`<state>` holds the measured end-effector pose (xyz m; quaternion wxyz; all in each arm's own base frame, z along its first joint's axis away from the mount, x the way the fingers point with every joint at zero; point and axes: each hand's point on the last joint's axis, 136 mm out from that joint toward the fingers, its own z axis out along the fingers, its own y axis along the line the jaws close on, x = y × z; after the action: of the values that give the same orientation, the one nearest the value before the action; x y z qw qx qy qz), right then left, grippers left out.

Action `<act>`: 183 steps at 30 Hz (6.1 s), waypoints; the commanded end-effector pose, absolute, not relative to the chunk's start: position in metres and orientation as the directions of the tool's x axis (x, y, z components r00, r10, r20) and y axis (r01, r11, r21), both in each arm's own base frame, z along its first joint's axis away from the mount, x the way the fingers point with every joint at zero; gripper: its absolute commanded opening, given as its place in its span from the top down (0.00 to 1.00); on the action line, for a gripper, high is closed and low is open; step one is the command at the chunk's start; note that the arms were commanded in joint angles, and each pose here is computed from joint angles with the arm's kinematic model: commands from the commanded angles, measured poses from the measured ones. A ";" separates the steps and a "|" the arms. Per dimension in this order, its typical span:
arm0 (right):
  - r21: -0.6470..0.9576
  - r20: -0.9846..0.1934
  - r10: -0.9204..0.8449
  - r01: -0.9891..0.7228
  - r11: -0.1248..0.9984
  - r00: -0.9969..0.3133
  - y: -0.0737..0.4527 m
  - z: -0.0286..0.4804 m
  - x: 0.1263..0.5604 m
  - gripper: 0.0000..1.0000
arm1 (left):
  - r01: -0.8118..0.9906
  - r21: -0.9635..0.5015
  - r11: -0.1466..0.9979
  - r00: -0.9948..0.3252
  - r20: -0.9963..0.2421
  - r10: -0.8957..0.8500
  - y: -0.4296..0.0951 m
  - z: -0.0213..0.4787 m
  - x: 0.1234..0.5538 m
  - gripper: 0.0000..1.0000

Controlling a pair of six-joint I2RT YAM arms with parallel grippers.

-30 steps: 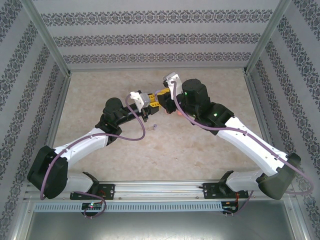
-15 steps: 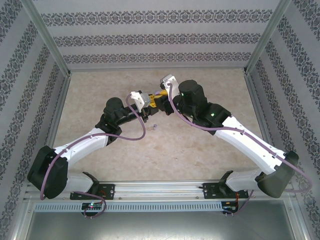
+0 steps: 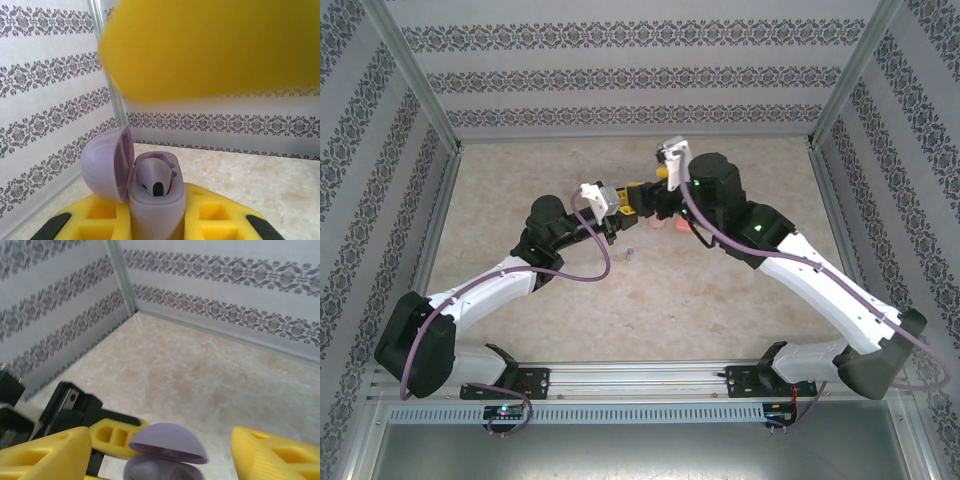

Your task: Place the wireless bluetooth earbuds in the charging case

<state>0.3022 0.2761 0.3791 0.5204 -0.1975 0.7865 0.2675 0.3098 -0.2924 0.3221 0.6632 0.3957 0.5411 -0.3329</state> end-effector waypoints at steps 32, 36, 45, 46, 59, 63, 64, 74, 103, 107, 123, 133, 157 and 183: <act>0.359 -0.699 0.206 -0.087 0.929 -0.685 0.185 0.246 0.342 0.23 | 0.771 0.249 0.586 0.336 -0.941 -0.042 -0.269 0.361 0.303 1.00; 0.347 -0.639 0.201 -0.045 0.937 -0.743 0.192 0.213 0.347 0.23 | 0.760 0.244 0.603 0.337 -0.941 -0.044 -0.266 0.360 0.305 1.00; 0.308 -0.503 0.162 -0.001 0.951 -0.849 0.221 0.148 0.349 0.25 | 0.745 0.223 0.629 0.334 -0.941 -0.063 -0.257 0.360 0.309 1.00; 0.301 -0.490 0.156 0.002 0.954 -0.858 0.225 0.142 0.348 0.25 | 0.742 0.217 0.634 0.331 -0.942 -0.064 -0.255 0.359 0.310 1.00; 0.250 -0.367 0.144 0.052 0.967 -0.919 0.272 0.089 0.341 0.32 | 0.644 0.159 0.749 0.331 -0.940 -0.086 -0.218 0.355 0.323 1.00; 0.241 -0.344 0.193 0.112 0.964 -0.919 0.277 0.078 0.340 0.34 | 0.605 0.130 0.786 0.325 -0.941 -0.095 -0.204 0.355 0.330 1.00; 0.234 -0.339 0.215 0.139 0.962 -0.916 0.276 0.075 0.340 0.35 | 0.589 0.117 0.799 0.322 -0.941 -0.099 -0.200 0.355 0.332 1.00; 0.207 -0.314 0.255 0.197 0.958 -0.914 0.290 0.052 0.345 0.40 | 0.526 0.076 0.847 0.338 -0.933 -0.126 -0.181 0.359 0.334 1.00; 0.060 -0.294 0.192 0.182 0.981 -0.936 0.313 0.016 0.350 0.56 | 0.475 0.024 0.880 0.357 -0.919 -0.168 -0.152 0.361 0.331 1.00; 0.057 -0.290 0.190 0.182 0.982 -0.938 0.314 0.015 0.350 0.57 | 0.473 0.021 0.881 0.357 -0.918 -0.170 -0.151 0.361 0.331 1.00; 0.039 -0.283 0.171 0.167 0.985 -0.944 0.319 0.010 0.348 0.62 | 0.471 0.012 0.882 0.353 -0.919 -0.176 -0.149 0.360 0.332 1.00; 0.031 -0.277 0.166 0.164 0.986 -0.946 0.318 0.006 0.346 0.68 | 0.468 0.011 0.884 0.354 -0.919 -0.176 -0.147 0.360 0.332 1.00; 0.077 -0.282 0.161 0.145 0.986 -0.946 0.321 0.013 0.343 0.72 | 0.476 0.003 0.880 0.344 -0.921 -0.183 -0.148 0.360 0.331 1.00; 0.076 -0.282 0.180 0.165 0.983 -0.942 0.318 0.010 0.336 0.77 | 0.479 0.009 0.878 0.342 -0.923 -0.177 -0.149 0.361 0.331 1.00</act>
<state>0.3479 0.3139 0.0145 0.1567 0.0904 0.9833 0.0170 0.3390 -0.1553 0.3416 0.7884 0.1480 0.5626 -0.2000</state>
